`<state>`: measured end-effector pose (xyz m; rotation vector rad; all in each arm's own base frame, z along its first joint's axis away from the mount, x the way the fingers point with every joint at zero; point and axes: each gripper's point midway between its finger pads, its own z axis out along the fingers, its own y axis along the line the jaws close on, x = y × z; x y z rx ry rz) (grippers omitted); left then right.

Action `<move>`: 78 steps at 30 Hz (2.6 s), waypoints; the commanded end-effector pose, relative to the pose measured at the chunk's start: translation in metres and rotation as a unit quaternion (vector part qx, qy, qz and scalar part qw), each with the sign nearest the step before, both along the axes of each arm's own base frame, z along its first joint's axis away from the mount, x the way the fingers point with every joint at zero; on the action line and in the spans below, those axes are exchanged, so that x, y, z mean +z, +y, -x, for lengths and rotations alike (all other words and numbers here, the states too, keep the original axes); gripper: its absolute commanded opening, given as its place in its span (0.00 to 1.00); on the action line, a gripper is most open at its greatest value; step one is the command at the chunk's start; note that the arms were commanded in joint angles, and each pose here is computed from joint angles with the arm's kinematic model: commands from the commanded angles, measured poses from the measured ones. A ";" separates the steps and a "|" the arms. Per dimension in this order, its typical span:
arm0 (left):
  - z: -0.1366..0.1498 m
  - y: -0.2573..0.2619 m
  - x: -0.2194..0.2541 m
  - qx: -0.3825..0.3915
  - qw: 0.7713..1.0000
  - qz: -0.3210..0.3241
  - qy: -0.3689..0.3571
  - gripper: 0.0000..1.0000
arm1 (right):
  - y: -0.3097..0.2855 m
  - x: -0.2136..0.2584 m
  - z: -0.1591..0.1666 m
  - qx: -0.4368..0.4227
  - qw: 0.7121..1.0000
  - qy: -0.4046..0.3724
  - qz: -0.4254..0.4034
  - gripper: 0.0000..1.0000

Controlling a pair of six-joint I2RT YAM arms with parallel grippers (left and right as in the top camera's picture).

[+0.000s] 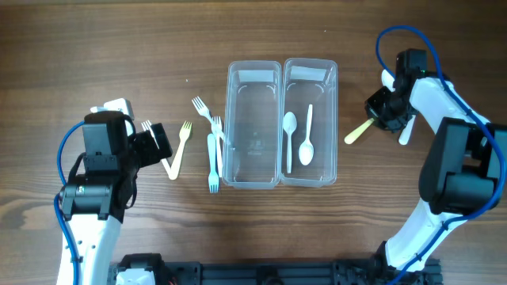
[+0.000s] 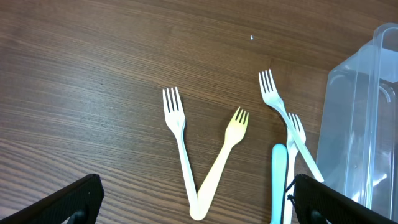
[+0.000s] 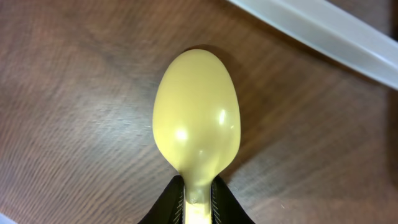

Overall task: Pack container
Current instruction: 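Carry the yellow spoon into the right container and release it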

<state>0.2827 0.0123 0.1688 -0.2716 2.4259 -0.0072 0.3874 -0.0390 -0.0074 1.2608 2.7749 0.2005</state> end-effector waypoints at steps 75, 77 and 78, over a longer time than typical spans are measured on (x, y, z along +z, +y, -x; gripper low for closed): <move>-0.004 0.001 0.010 -0.005 1.000 -0.010 -0.012 1.00 | 0.062 0.188 -0.011 0.266 0.915 -0.242 0.181 0.63; -0.004 0.001 0.010 -0.005 1.000 -0.010 -0.012 1.00 | 0.020 0.183 -0.011 0.215 0.933 -0.230 0.174 0.62; -0.004 0.001 0.010 -0.005 1.000 -0.010 -0.012 1.00 | 0.001 0.181 -0.010 0.192 0.940 -0.225 0.173 0.60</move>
